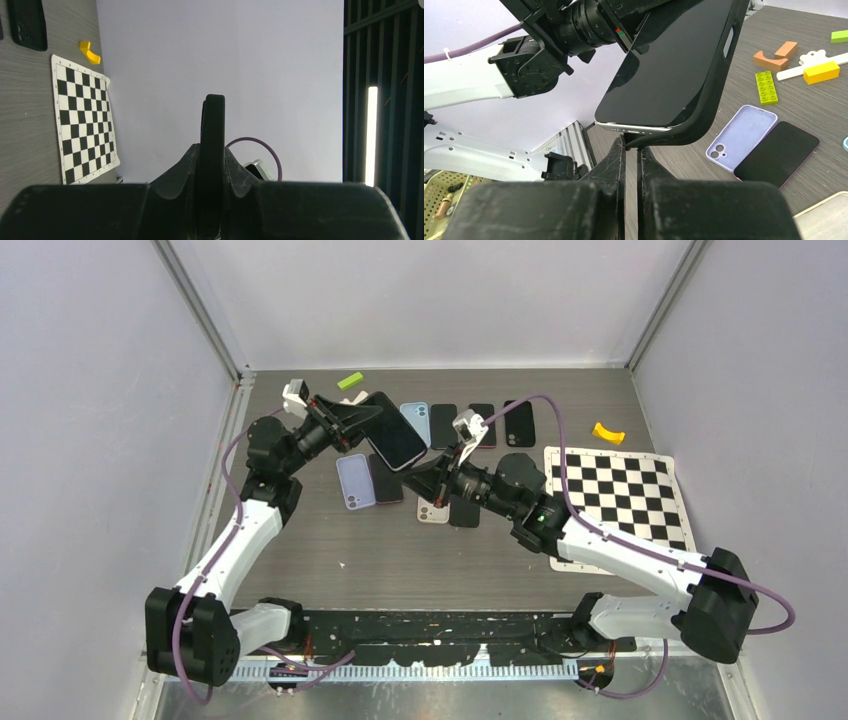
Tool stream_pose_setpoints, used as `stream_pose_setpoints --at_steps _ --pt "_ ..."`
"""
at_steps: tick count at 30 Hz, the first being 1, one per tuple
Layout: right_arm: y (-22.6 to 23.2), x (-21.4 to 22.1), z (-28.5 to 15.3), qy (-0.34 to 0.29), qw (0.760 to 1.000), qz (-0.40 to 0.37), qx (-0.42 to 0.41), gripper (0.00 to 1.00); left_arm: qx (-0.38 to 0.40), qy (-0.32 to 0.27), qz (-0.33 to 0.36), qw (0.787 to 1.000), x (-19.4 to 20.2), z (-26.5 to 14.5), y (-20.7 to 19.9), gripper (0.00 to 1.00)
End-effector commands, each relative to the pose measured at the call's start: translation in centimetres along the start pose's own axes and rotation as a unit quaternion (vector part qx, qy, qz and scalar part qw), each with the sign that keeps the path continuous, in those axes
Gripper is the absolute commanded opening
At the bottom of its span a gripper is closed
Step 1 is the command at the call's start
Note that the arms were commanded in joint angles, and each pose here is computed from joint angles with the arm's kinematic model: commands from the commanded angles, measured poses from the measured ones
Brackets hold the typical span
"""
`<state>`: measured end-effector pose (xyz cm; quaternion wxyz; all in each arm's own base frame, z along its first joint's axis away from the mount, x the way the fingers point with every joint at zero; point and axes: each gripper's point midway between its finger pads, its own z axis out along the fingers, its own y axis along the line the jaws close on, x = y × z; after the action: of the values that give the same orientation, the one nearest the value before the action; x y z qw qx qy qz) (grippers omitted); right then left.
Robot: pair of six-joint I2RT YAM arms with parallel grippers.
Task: Take the phone out of the phone case
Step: Remove the phone case from the phone.
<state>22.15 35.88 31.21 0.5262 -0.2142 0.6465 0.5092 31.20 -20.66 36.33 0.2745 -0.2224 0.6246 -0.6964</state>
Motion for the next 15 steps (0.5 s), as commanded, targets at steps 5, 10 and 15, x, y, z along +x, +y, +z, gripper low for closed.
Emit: stream_pose_setpoints --at_steps 5,10,15 --pt "-2.6 0.7 -1.4 0.009 0.997 0.019 0.074 0.27 0.044 0.046 0.022 0.998 2.9 -0.7 -3.5 0.00" --pt "0.8 0.9 -2.9 0.025 0.999 0.035 -0.005 0.69 0.036 0.061 0.053 0.996 2.3 -0.6 -2.1 0.00" --pt "2.7 1.4 -4.6 0.060 0.996 0.038 -0.048 0.80 0.032 0.074 0.072 0.994 1.5 -1.4 -1.5 0.00"
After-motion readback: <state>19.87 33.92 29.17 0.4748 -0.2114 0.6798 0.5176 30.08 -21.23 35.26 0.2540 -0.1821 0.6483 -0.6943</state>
